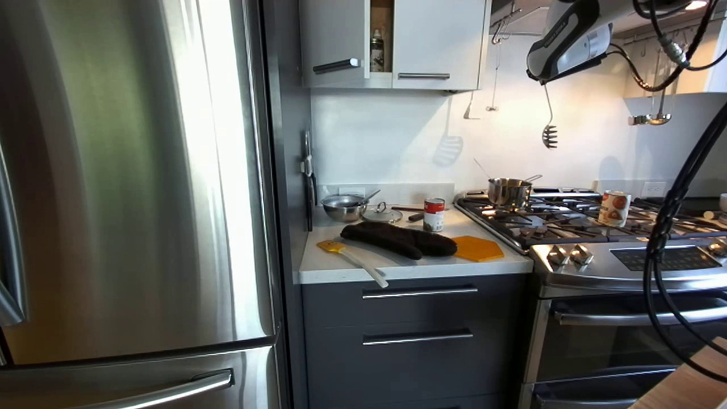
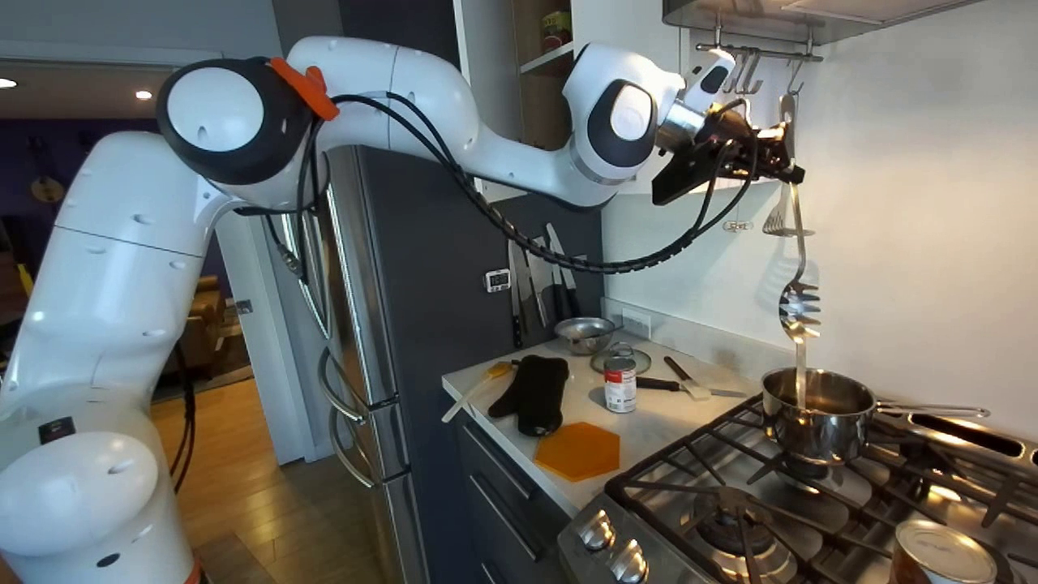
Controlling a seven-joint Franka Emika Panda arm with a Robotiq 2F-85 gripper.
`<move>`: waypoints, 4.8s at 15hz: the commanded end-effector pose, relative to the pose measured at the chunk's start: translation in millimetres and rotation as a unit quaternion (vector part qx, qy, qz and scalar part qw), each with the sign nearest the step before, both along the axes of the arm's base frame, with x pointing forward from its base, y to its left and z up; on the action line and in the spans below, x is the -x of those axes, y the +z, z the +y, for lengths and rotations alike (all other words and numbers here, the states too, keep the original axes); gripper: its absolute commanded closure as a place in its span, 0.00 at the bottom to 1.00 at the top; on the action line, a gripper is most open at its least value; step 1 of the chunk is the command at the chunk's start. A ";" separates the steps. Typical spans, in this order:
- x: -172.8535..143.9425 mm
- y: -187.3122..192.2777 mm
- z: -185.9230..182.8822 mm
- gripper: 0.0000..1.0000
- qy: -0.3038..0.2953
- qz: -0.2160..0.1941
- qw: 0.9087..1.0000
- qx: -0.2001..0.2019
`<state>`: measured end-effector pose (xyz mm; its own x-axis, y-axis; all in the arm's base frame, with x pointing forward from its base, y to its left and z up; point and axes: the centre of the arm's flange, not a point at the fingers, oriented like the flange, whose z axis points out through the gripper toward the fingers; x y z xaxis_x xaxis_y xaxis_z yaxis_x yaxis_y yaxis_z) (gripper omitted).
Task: Put the pasta spoon in the pot
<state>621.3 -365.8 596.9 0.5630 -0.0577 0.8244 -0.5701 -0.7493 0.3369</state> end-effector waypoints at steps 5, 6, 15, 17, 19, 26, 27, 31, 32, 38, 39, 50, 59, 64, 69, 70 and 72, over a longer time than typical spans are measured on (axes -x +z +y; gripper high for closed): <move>-16.5 -66.4 -5.7 0.99 -0.066 0.000 0.997 -0.042; -21.9 -72.5 -8.7 0.99 -0.072 -0.027 0.997 -0.015; -41.5 -111.2 -1.1 0.99 0.028 -0.113 0.982 0.148; -43.5 -121.6 -1.2 0.99 0.043 -0.115 0.978 0.168; -43.9 -134.8 -2.9 0.99 0.053 -0.115 0.977 0.172; -47.5 -175.9 13.2 0.99 0.079 -0.094 0.981 0.153; -48.5 -179.5 15.6 0.99 0.081 -0.090 0.981 0.153; -48.4 -188.2 20.2 0.99 0.065 -0.073 0.988 0.122; -55.6 -186.7 18.0 0.96 0.075 -0.083 0.983 0.143; -59.2 -197.9 22.4 0.99 0.070 -0.084 0.983 0.145; -62.0 -201.2 24.4 0.99 0.069 -0.089 0.982 0.152; -87.9 -256.4 37.3 0.99 0.086 -0.067 0.974 0.200; -97.4 -295.5 42.2 0.99 0.115 -0.020 0.968 0.223; -101.1 -317.5 42.5 0.99 0.131 0.008 0.963 0.234; -104.4 -325.8 43.6 0.99 0.142 0.023 0.959 0.243; -104.6 -326.3 43.8 0.85 0.144 0.026 0.958 0.247; -104.7 -326.2 44.5 0.64 0.147 0.030 0.957 0.249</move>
<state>721.9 -312.5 278.8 0.5280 0.4749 0.7040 -0.3555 -0.6292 0.6912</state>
